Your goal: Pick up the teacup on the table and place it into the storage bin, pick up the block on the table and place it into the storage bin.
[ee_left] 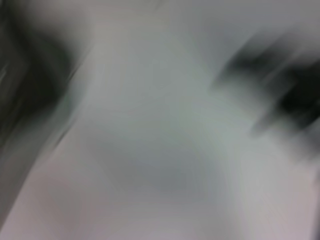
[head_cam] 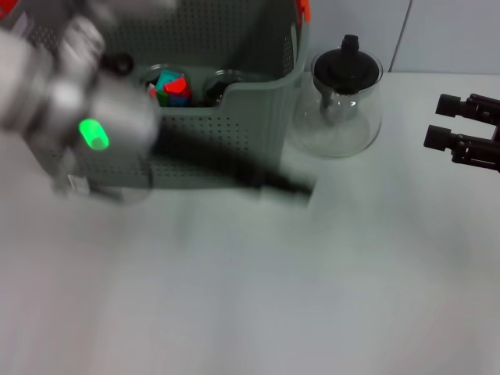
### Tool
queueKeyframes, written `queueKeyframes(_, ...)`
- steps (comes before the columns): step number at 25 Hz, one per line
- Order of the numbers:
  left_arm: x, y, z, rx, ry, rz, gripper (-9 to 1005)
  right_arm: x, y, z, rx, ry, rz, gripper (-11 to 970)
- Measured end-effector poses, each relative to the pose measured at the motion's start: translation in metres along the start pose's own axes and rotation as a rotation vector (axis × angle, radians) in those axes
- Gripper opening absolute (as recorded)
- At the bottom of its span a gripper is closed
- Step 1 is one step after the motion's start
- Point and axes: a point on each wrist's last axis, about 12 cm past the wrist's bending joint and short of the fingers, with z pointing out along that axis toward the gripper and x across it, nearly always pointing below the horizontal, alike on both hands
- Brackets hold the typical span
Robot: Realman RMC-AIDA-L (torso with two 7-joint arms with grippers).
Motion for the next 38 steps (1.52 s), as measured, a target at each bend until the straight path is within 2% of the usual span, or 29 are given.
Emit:
queueKeyframes(1,-0.01,-0.001,-0.015,0.055,-0.088,0.03,433,0.0,0.0,0.0,0.002,-0.001,0.0,791)
queueKeyframes(3,-0.032,0.001,-0.038,0.083,-0.234,0.078,439,0.0,0.0,-0.001,0.004,-0.004,0.0,791)
queueKeyframes(5,-0.055,0.009,-0.054,0.039,-0.339,0.101,446,-0.001,0.0,-0.001,0.0,-0.007,-0.002,791)
queueKeyframes(7,-0.077,0.027,-0.062,-0.067,-0.392,0.087,452,-0.003,-0.001,0.001,-0.005,-0.009,-0.003,791)
queueKeyframes(9,-0.092,0.05,-0.063,-0.201,-0.394,0.044,458,-0.004,-0.001,0.001,-0.006,-0.009,-0.004,790)
queueKeyframes(10,-0.098,0.067,-0.062,-0.29,-0.38,0.007,461,-0.005,-0.001,0.002,-0.008,-0.009,-0.005,790)
queueKeyframes(12,-0.103,0.089,-0.057,-0.393,-0.353,-0.044,467,-0.005,-0.001,0.003,-0.011,-0.008,-0.007,790)
queueKeyframes(15,-0.102,0.12,-0.044,-0.546,-0.301,-0.106,476,-0.005,-0.001,0.004,-0.014,-0.008,-0.007,790)
queueKeyframes(18,-0.093,0.14,-0.033,-0.657,-0.257,-0.131,485,-0.005,-0.001,0.005,-0.017,-0.006,-0.006,790)
queueKeyframes(20,-0.086,0.147,-0.025,-0.711,-0.228,-0.133,491,-0.005,-0.001,0.005,-0.018,-0.006,-0.004,791)
queueKeyframes(24,-0.079,0.149,-0.015,-0.759,-0.187,-0.117,503,-0.005,0.0,0.005,-0.019,-0.004,-0.003,791)
queueKeyframes(32,-0.075,0.146,-0.002,-0.768,-0.166,-0.094,528,-0.006,-0.001,0.006,-0.023,-0.001,-0.005,791)
queueKeyframes(38,-0.075,0.145,-0.005,-0.763,-0.187,-0.105,546,-0.006,-0.001,0.007,-0.025,-0.001,-0.01,790)
